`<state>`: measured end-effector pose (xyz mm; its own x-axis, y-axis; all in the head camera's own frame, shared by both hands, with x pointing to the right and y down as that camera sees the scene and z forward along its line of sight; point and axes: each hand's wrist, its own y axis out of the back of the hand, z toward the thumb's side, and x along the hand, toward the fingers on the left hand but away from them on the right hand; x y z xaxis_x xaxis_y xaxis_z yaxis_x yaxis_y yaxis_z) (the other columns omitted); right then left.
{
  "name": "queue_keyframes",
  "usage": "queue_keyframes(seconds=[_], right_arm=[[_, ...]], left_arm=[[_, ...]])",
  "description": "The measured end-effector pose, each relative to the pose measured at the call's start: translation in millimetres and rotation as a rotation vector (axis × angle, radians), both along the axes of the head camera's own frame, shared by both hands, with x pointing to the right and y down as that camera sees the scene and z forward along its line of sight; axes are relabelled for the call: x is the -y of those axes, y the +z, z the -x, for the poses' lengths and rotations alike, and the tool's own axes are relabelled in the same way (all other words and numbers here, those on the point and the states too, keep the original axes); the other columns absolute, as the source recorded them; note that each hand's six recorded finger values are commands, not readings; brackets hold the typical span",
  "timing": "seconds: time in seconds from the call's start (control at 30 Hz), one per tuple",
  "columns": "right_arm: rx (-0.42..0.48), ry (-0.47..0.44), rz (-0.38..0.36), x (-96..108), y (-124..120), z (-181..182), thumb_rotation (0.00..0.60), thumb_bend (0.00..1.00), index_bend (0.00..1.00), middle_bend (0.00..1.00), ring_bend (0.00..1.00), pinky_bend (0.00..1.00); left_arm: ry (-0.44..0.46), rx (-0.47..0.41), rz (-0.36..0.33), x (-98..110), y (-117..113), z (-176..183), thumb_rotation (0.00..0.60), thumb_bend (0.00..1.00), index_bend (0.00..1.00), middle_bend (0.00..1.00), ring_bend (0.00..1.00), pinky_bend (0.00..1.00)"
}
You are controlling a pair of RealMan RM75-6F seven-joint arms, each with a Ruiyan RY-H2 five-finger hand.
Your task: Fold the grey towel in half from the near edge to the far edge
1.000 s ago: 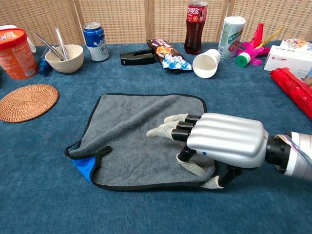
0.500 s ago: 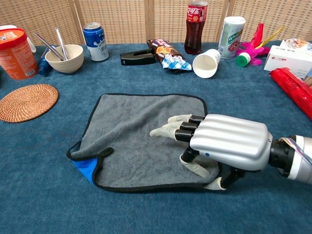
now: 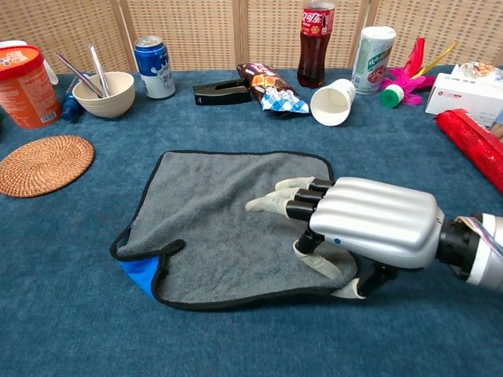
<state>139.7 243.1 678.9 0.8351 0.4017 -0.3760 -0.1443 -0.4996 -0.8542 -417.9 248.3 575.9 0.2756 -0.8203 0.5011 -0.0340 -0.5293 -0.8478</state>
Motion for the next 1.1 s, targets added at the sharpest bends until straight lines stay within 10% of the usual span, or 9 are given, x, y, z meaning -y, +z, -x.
queue_keyframes(seconds=[1.1], right_arm=[[-0.022,0.08,0.002,15.6,3.2,-5.9,0.6,0.35,0.73,0.0,0.0,0.0]], left_arm=[[0.272,-0.125,0.1,22.0,60.1,-118.1,0.6,0.27,0.26,0.0,0.0,0.0]])
